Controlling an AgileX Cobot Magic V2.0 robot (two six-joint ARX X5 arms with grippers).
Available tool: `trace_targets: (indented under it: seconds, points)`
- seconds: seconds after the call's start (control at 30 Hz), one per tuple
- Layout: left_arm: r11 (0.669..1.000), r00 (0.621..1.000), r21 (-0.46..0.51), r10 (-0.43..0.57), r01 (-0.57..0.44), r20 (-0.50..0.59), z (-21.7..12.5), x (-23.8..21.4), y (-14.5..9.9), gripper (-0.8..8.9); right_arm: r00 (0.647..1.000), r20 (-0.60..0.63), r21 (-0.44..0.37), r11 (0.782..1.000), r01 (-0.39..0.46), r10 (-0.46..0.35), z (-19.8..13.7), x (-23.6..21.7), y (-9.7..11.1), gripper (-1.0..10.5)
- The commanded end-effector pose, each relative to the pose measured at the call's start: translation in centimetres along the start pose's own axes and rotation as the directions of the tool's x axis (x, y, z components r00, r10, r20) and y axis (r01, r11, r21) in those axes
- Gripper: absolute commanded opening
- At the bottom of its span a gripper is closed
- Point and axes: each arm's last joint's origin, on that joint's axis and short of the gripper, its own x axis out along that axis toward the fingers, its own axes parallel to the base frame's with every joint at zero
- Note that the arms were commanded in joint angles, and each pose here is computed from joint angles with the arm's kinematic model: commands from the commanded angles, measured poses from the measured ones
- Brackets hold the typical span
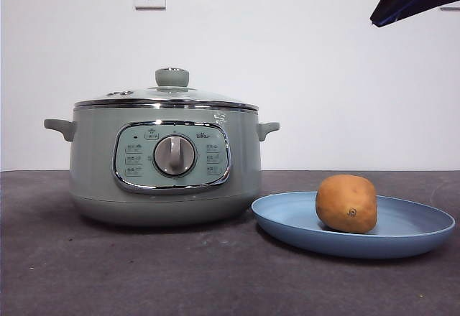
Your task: Take the potato out from the steamer,put the potato on the plate,close the lid
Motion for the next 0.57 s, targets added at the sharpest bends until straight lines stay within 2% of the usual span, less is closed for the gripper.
trace_targets:
  seconds: [0.03, 0.07, 0.13, 0.2, 0.23, 0.4, 0.57]
  points:
    - [0.994, 0.982, 0.006, 0.103, -0.105, 0.156, -0.4, -3.0, 0.7, -0.04, 1.0, -0.002, 0.002, 1.0, 0.003, -0.002, -0.2, 0.1, -0.1, 0.0]
    - [0.988, 0.963, 0.003, 0.149, -0.154, 0.223, -0.9, -3.8, 1.0, -0.04, 1.0, -0.002, 0.002, 1.0, 0.003, -0.003, -0.2, 0.1, -0.1, 0.0]
    - [0.966, 0.9, -0.01, 0.245, -0.259, 0.361, -3.1, -4.7, 1.5, -0.04, 1.0, -0.002, 0.002, 1.0, 0.002, -0.002, -0.2, 0.1, -0.1, 0.0]
    - [0.943, 0.836, -0.017, 0.304, -0.333, 0.457, -5.9, -4.7, 1.5, -0.04, 1.0, -0.002, 0.002, 1.0, 0.003, -0.003, -0.2, 0.1, -0.1, 0.0]
    - [0.936, 0.819, -0.018, 0.318, -0.353, 0.478, -7.0, -4.5, 1.5, -0.04, 1.0, -0.002, 0.002, 1.0, 0.003, -0.003, -0.2, 0.1, -0.1, 0.0]
    - [0.903, 0.762, -0.05, 0.389, -0.427, 0.518, -12.5, -2.8, 1.3, -0.04, 1.0, -0.002, 0.002, 1.0, 0.003, -0.003, -0.2, 0.1, -0.1, 0.0]
    - [0.876, 0.734, -0.14, 0.466, -0.462, 0.493, -17.7, -1.0, 1.0, -0.04, 1.0, -0.002, 0.002, 1.0, 0.003, -0.003, -0.2, 0.1, -0.1, 0.0]
